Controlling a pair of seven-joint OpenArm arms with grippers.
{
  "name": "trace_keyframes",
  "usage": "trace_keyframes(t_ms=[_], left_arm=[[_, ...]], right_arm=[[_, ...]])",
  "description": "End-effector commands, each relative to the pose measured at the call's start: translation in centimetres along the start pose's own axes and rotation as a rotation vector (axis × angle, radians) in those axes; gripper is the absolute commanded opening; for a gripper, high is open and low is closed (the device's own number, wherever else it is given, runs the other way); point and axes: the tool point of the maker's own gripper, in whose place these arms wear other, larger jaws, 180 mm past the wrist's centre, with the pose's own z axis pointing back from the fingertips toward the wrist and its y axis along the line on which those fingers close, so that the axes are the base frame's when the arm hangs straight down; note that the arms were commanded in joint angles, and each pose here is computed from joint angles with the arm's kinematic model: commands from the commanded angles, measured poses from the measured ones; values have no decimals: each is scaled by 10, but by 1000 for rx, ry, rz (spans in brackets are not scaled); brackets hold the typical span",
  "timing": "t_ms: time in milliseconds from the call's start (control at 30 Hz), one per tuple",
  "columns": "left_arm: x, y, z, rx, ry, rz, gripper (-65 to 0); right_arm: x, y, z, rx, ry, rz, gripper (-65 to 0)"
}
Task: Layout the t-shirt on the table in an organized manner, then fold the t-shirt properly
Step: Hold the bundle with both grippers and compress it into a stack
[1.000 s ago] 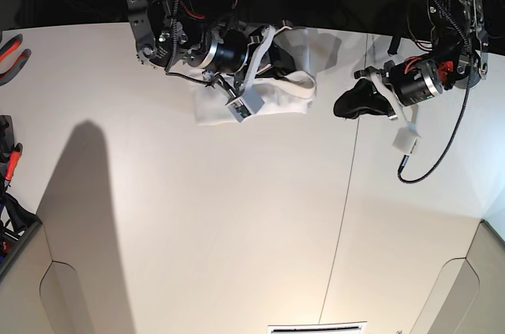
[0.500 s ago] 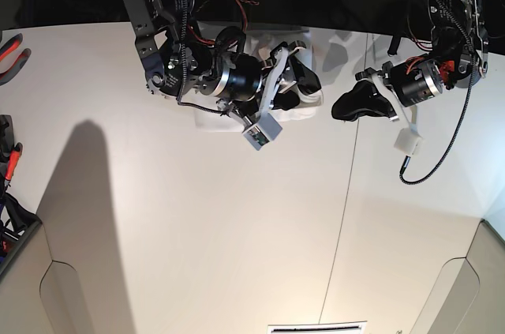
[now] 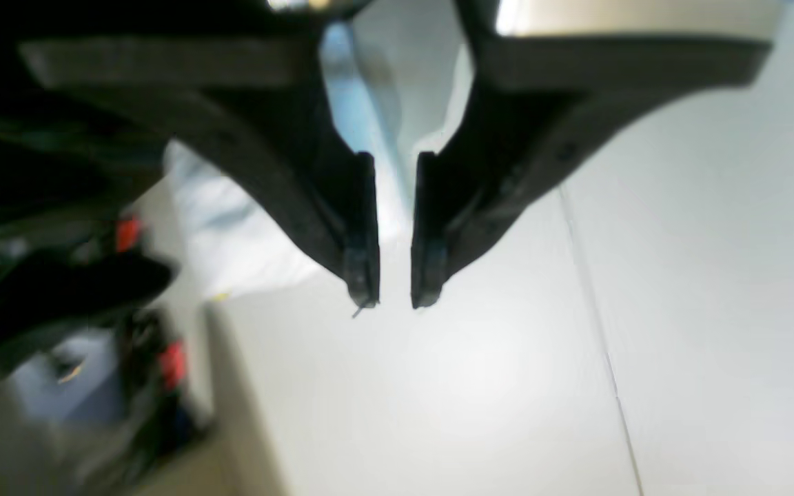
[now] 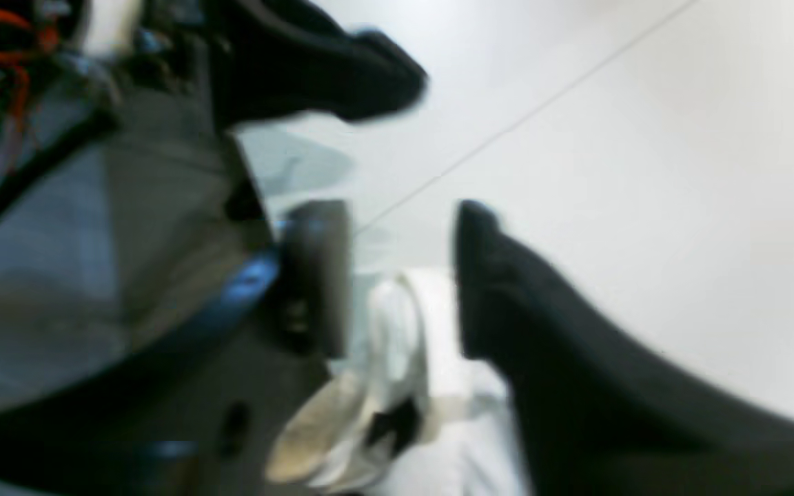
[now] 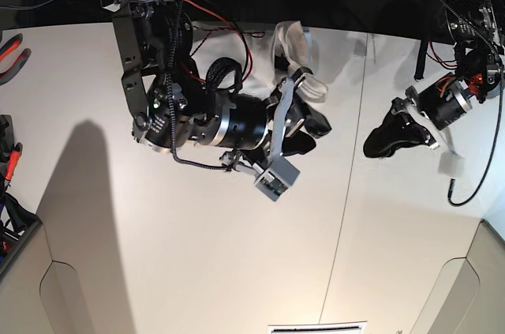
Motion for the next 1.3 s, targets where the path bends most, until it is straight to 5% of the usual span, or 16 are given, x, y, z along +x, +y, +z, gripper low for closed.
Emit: trace_keyframes(t_ms=[0,33,233,467,700,967,1267], left_arm=[[21,-9,4,-40,-70,-20,-529],[24,-11,6,-58,-85,-7,-529],[16,-50,5,-263,-40,70,-650],[-25,-89,-20,-383,140,43,-650],[-58,-162,-37,-561,267,-64,-650],[-116,-170,-73,-448,411,-255,-650],[-132,-111,-78,-159,526,-418,-650]], right_arm=[[18,-5,6,-25,-59,-3,-576],[20,-12,11,-53,-71,-29,-650],[24,-47,50,-164,-179,-143,-650],[-16,-65,77,-191,-207,-323,-650],[-35,-67,88,-169,-200,-380,-650],[-76,-66,53,-93,-106,-500,-650],[-148,-86,23,-151,66,-622,-650]])
